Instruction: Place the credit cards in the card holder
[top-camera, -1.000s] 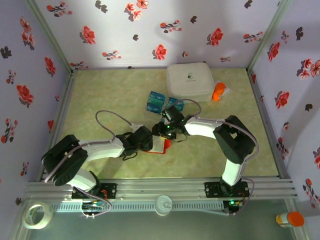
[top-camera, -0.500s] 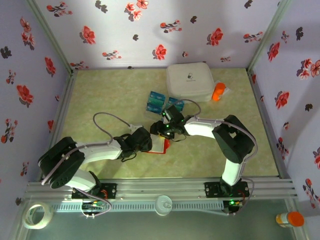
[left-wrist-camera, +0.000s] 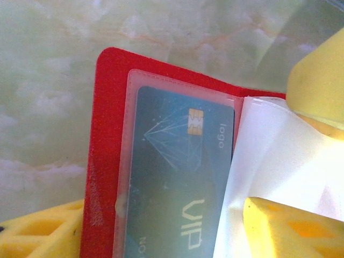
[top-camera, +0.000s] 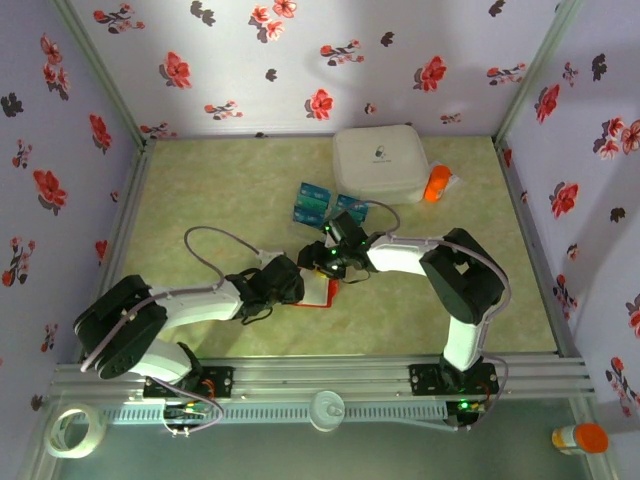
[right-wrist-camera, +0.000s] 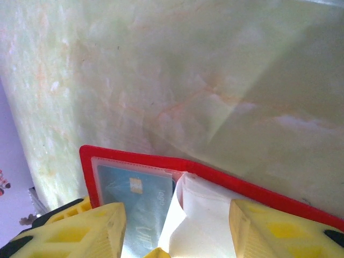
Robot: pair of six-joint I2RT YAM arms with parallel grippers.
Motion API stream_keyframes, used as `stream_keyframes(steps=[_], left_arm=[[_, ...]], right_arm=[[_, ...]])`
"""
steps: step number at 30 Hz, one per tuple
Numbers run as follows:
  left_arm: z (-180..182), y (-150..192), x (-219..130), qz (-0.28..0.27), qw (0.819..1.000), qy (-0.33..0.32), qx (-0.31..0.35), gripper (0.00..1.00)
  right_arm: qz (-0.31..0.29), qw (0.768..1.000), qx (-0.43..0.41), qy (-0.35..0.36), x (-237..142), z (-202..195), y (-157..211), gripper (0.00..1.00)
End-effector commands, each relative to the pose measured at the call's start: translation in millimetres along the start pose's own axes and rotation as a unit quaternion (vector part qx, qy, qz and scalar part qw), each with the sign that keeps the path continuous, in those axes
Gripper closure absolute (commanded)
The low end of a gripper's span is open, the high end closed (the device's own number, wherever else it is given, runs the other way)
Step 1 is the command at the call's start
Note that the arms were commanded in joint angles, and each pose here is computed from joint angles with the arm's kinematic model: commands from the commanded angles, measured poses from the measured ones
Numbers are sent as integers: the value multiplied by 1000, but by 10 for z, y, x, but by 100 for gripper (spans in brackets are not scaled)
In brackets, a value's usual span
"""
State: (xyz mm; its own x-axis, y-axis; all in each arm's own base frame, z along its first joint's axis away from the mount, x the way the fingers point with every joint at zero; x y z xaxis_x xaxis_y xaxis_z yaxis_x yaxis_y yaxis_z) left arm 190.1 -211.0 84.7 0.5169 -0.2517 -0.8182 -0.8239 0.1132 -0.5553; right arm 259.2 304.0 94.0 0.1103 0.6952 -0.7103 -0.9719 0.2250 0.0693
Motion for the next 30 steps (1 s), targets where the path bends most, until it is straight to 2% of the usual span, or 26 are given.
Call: stream_keyframes(steps=[1,8,15,20,30], left_arm=[[17,28,-54,0,1000,1,-2,29],[16,-70,-213,-25,1000,10,-8,16],[167,-175,-570,-87,995,18,-34,4],[384,-149,-774,-117,991,12,-68,2],[725,29,-869,-118,987,-14,-105,1]], right_arm=[[20,1000,11,-7,44,-16,68,47],[20,999,5,-28,-46,146,124,47],[20,999,-7,-34,-69,325,185,46],[18,999,-12,-33,3,411,213,46],[27,998,-4,-59,265,586,323,46]])
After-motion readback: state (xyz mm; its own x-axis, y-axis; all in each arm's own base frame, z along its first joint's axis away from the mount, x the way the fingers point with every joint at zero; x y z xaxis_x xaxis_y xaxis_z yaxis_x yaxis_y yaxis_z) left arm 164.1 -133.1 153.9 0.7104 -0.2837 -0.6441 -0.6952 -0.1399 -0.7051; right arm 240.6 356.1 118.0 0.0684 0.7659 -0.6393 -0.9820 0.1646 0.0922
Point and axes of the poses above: each hand's point on the last joint's axis, 136 mm out from that joint toward the fingers, its own x axis out along the fingers, its own z axis along the line the jaws close on, y = z × x, the point moved 7 cm from there along -x, back along the fingers, and after that the axes turned 11 degrees about x, right-handed, at the moved point
